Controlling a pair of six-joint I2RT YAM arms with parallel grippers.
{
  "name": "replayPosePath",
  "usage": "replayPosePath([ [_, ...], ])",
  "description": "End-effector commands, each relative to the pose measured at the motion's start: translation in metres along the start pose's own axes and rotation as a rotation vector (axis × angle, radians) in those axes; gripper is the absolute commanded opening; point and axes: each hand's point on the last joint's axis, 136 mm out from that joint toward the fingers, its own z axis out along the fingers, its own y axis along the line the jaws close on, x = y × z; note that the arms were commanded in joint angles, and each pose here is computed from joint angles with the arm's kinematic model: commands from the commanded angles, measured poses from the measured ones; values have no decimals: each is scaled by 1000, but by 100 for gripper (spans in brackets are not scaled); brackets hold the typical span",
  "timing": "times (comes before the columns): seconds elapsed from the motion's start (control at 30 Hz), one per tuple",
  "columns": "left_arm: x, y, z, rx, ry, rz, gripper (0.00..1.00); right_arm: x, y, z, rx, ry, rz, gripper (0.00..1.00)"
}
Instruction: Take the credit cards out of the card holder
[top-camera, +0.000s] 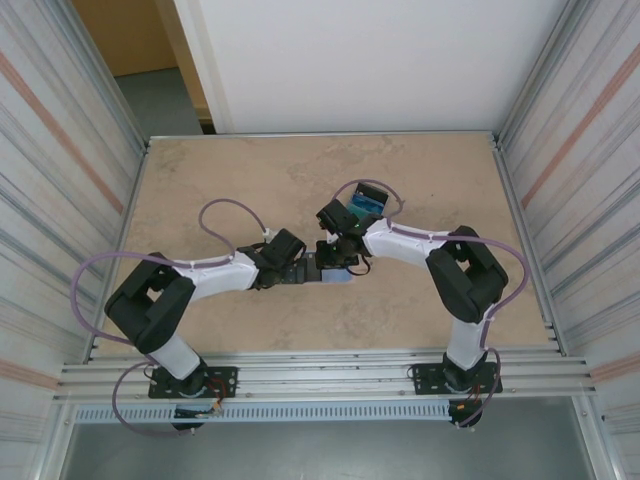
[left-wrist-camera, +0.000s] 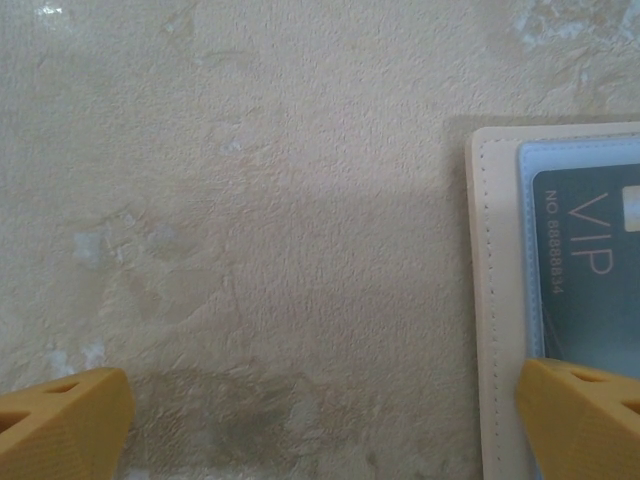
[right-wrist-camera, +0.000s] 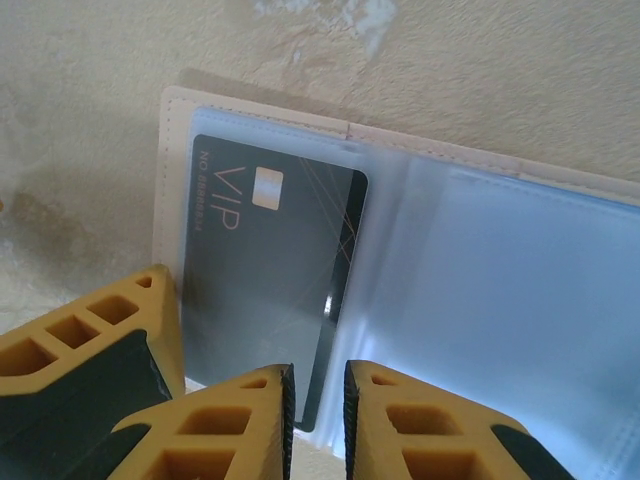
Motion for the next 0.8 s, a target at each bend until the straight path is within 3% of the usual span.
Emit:
replayPosePath([
  [0.0,-1,0,1,-15,7,13,99,-11,13,2,-64,-1,29,23],
  [0.77,4,8,-1,-51,23,19,99,-1,1,28,-84,52,97,32],
])
